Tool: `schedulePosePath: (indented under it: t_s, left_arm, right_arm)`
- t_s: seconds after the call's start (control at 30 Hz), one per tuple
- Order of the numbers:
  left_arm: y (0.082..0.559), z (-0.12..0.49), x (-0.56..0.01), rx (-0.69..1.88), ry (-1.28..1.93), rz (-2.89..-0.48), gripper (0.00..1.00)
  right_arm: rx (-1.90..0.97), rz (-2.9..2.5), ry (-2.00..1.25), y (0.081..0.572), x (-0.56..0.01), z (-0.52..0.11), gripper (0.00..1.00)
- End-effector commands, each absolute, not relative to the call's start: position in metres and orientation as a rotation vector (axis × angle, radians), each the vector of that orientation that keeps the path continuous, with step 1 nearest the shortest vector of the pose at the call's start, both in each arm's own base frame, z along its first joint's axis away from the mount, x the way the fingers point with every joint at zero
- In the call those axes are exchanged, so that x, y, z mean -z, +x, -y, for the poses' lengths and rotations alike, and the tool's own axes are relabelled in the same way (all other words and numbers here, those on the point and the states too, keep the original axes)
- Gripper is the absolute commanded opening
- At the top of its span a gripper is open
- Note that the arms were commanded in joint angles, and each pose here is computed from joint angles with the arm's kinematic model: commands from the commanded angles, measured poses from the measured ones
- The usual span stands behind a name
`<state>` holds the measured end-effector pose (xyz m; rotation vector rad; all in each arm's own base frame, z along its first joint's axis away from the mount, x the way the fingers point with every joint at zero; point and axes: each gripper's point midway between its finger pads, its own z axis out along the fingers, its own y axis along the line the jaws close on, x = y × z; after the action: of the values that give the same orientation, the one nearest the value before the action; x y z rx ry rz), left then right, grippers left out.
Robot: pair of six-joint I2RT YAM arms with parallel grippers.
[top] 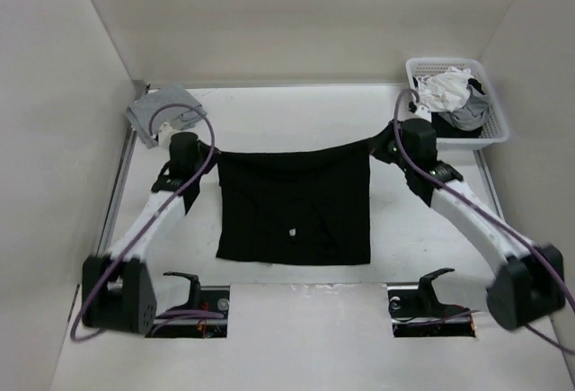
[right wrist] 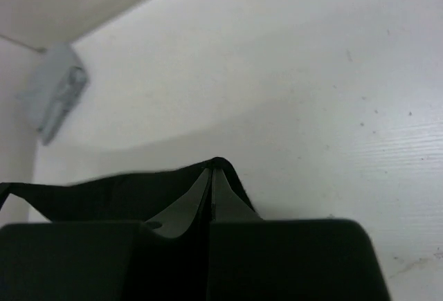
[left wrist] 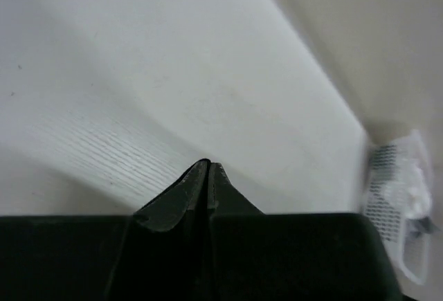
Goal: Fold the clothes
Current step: Fold the tank top
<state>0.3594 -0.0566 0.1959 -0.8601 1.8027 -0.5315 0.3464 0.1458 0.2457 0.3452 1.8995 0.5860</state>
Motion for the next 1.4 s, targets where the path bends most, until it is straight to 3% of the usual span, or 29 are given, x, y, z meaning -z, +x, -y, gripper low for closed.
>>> schedulePosePath:
  t_s: [0.0, 0.13, 0.27, 0.67, 0.9, 1.0, 1.07, 1.13, 1.23, 1.37]
  left_arm:
    - [0.422, 0.057, -0.213, 0.58, -0.872, -1.698, 0.0]
    - [0.49, 0.055, -0.209, 0.534, -0.873, -1.725, 0.0]
    - [0.504, 0.056, -0.212, 0.517, -0.856, -1.745, 0.0]
    - [0.363, 0.048, -0.152, 0.559, -0.868, -1.723, 0.02]
    - [0.326, 0.034, -0.117, 0.526, -0.868, -1.777, 0.07]
    - [0.318, 0.031, -0.092, 0.507, -0.905, -1.822, 0.15]
    - [0.314, 0.028, -0.082, 0.501, -0.93, -1.837, 0.27]
    - [0.309, 0.025, -0.078, 0.503, -0.948, -1.842, 0.32]
    - [0.304, 0.016, -0.085, 0.52, -0.972, -1.797, 0.34]
    - [0.308, 0.024, -0.094, 0.555, -0.943, -1.79, 0.34]
  right_arm:
    - [-0.747, -1.883, 0.326, 0.404, -0.242, -0.159, 0.0]
    - [-0.742, -1.921, 0.373, 0.468, -0.232, -0.15, 0.0]
    - [-0.728, -1.931, 0.382, 0.472, -0.233, -0.144, 0.0]
    - [-0.731, -1.945, 0.436, 0.342, -0.167, -0.138, 0.0]
    - [-0.731, -2.067, 0.453, 0.273, -0.108, -0.145, 0.03]
    - [-0.721, -2.146, 0.522, 0.253, -0.072, -0.143, 0.09]
    - [-0.752, -2.177, 0.534, 0.247, -0.068, -0.152, 0.19]
    - [-0.724, -2.174, 0.54, 0.248, -0.067, -0.15, 0.33]
    - [-0.69, -2.144, 0.545, 0.259, -0.072, -0.139, 0.46]
    - [-0.689, -2.147, 0.521, 0.284, -0.072, -0.139, 0.56]
